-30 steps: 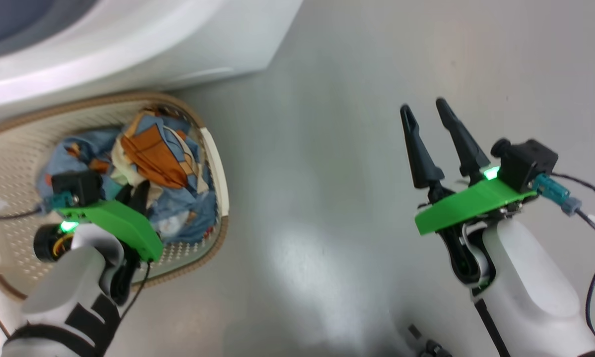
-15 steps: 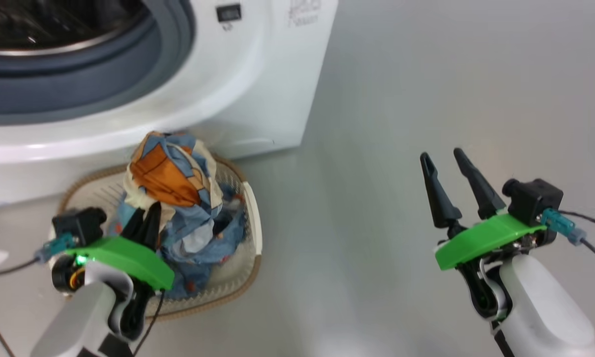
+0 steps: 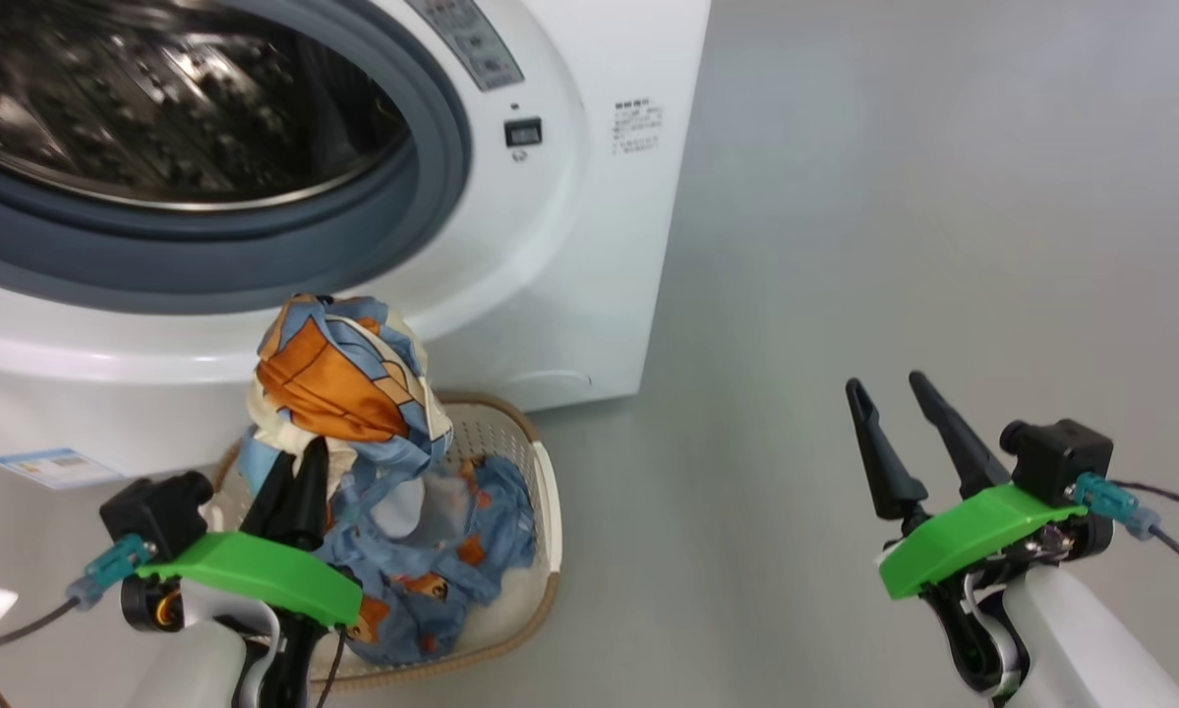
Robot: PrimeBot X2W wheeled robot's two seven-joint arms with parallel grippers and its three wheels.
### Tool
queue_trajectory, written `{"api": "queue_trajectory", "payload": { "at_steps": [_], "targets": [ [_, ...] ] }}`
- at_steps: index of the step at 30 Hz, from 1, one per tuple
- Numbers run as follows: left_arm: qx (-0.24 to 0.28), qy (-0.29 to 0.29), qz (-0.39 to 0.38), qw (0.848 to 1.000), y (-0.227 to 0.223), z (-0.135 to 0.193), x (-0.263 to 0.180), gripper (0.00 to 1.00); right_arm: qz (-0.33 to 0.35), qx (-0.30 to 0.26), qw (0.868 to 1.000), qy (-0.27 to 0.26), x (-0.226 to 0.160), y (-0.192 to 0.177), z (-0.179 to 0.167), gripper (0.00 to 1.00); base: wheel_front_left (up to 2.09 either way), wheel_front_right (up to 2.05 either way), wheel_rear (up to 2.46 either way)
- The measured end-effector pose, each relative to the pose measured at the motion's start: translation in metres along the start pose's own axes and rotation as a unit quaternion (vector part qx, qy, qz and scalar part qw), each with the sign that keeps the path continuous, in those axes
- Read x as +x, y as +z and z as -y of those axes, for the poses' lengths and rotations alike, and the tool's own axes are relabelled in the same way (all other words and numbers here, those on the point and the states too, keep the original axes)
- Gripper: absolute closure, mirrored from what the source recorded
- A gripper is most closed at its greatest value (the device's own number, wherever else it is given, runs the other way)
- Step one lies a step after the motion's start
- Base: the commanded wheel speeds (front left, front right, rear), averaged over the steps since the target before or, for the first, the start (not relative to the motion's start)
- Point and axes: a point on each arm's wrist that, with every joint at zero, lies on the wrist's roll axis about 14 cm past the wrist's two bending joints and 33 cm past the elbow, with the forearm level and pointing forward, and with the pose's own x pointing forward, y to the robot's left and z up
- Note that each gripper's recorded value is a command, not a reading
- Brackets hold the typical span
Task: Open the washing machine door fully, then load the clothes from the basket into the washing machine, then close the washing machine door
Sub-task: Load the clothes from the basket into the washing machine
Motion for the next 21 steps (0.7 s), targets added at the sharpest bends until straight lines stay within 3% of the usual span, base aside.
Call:
{"api": "queue_trajectory", "payload": {
  "at_steps": [21],
  "targets": [
    [0.069,0.0,0.128,0.989,0.077,0.024,-0.048,1.0,0.021,-0.009,0.999,0.028,-0.031,0.018,-0.021,0.0,0.0,0.0,0.0]
  ]
}}
